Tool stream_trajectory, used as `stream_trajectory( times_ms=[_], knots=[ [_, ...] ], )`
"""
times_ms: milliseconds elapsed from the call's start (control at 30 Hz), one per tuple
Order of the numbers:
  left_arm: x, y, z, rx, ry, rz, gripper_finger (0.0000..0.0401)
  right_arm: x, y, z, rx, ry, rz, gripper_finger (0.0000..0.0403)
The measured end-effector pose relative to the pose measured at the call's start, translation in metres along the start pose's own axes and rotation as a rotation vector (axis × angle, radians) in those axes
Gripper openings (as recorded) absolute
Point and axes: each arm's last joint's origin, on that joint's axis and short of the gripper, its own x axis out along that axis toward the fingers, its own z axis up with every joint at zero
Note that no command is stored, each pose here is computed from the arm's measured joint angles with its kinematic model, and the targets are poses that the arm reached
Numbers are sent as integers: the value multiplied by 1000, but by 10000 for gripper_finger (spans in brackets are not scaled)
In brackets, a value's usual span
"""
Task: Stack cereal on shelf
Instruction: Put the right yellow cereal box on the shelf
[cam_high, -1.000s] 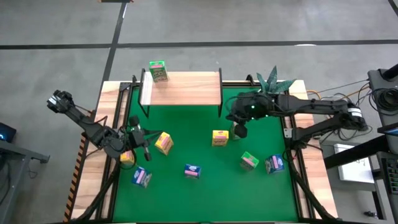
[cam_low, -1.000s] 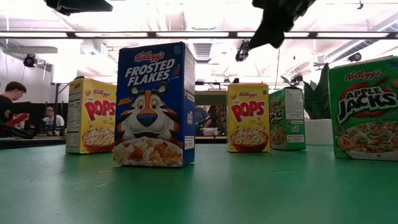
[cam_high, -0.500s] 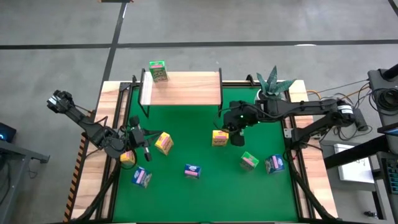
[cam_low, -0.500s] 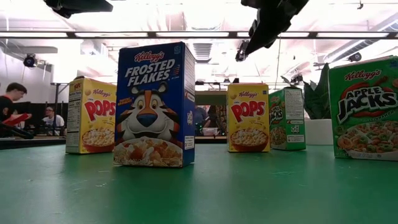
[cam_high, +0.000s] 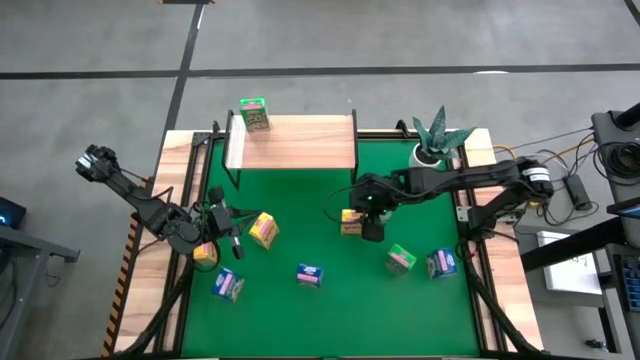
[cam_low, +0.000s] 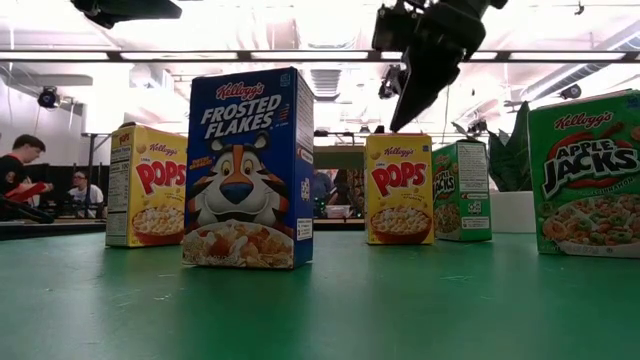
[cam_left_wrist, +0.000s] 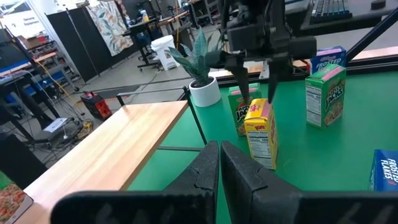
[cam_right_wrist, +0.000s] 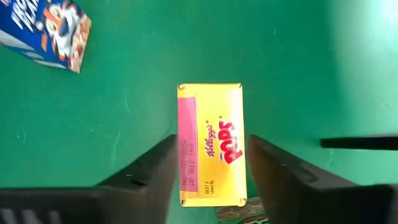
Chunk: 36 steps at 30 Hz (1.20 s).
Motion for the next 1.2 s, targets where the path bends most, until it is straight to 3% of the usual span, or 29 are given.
stream_trajectory(
  times_ms=[200, 367, 1200],
  knots=[
    [0, 0, 0, 9, 0, 0, 0, 4, 0, -3, 1, 40, 0, 262],
    [0, 0, 0, 9, 0, 0, 0, 6, 0, -5, 2, 47, 0, 272],
    [0, 0, 0, 28, 0, 2, 0, 12, 0, -11, 29, 59, -1, 175]
  ],
)
